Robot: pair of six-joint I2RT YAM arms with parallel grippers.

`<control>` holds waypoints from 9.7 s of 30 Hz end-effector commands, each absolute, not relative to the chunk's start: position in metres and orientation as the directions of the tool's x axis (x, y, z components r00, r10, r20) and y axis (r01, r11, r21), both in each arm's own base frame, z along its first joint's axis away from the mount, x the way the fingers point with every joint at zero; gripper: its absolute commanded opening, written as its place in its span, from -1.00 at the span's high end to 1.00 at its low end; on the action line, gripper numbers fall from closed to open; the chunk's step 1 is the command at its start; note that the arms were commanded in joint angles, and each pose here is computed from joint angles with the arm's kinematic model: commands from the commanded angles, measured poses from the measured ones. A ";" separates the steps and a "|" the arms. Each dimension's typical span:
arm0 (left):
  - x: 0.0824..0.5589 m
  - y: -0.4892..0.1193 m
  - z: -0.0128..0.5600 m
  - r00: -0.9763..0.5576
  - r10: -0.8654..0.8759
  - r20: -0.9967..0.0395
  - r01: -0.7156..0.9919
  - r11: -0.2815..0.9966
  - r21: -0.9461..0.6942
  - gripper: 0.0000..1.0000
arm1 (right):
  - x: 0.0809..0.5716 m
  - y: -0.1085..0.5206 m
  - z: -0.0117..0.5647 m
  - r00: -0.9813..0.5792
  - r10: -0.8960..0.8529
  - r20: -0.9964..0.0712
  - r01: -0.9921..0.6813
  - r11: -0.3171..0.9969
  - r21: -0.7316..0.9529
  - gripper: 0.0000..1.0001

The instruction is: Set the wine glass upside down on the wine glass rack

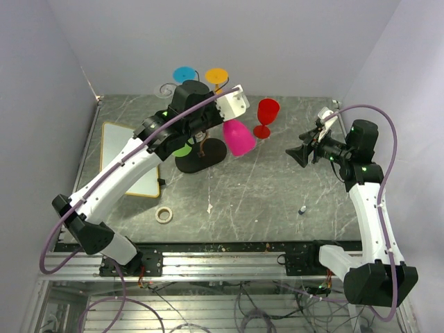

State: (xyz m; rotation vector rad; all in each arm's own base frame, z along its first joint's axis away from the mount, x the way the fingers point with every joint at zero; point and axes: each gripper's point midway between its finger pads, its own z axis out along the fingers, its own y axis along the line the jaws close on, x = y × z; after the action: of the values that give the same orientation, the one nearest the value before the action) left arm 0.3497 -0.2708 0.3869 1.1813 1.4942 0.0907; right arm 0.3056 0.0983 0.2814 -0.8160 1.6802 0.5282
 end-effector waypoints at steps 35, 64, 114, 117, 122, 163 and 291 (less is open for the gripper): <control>0.344 -0.227 0.381 0.161 0.812 -0.561 0.478 0.433 0.764 0.86 | 0.308 0.092 0.274 -0.111 -0.245 -0.963 -0.737 0.671 -0.086 -0.43; 0.307 -0.228 0.385 0.318 0.787 -0.529 0.561 0.294 0.774 0.86 | 0.309 0.081 0.273 -0.133 -0.201 -0.970 -0.720 0.693 -0.045 -0.49; 0.317 -0.259 0.371 0.336 0.751 -0.568 0.614 0.283 0.737 0.81 | 0.310 0.077 0.272 -0.135 -0.194 -0.972 -0.710 0.703 -0.042 -0.56; 0.318 -0.259 0.370 0.332 0.751 -0.571 0.613 0.288 0.736 0.80 | 0.309 0.077 0.272 -0.137 -0.192 -0.972 -0.710 0.703 -0.039 -0.56; 0.325 -0.257 0.369 0.307 0.764 -0.568 0.595 0.312 0.741 0.80 | 0.309 0.077 0.272 -0.136 -0.191 -0.972 -0.710 0.704 -0.039 -0.56; 0.331 -0.243 0.358 0.239 0.803 -0.547 0.568 0.342 0.749 0.49 | 0.310 0.072 0.270 -0.139 -0.185 -0.973 -0.700 0.714 -0.035 -0.59; 0.317 -0.213 0.490 0.071 0.067 -0.995 0.591 0.801 0.096 -0.92 | 0.352 0.076 0.393 -0.062 -0.300 -0.952 -0.431 0.868 -0.245 1.00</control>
State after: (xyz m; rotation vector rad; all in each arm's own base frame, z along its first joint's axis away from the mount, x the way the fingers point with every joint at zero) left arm 0.3235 -0.1763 0.4870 0.5455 1.4865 -0.1827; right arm 0.3779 0.0618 0.3577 -0.4805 1.8247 0.0787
